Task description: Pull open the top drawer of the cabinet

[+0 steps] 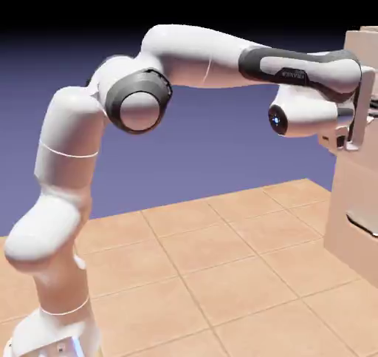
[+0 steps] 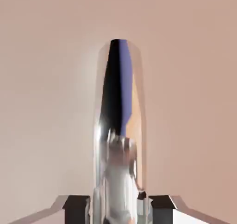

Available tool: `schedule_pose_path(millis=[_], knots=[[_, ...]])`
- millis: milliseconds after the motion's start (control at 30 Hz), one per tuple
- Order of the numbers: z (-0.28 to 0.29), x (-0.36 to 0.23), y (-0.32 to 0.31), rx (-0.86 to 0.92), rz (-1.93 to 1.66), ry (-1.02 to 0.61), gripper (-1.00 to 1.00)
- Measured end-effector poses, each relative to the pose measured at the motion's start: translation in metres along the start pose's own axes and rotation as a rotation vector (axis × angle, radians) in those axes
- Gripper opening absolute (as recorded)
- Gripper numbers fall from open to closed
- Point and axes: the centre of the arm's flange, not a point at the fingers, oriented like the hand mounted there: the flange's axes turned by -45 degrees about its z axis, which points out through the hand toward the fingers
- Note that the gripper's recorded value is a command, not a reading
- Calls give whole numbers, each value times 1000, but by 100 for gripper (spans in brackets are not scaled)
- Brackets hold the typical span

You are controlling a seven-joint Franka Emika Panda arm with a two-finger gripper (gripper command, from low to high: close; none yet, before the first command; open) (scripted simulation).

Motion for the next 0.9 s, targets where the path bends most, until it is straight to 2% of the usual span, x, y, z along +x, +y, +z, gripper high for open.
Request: schedule_pose_path(millis=[900], knots=[[-102,0,-1,1,2,-1,-100]])
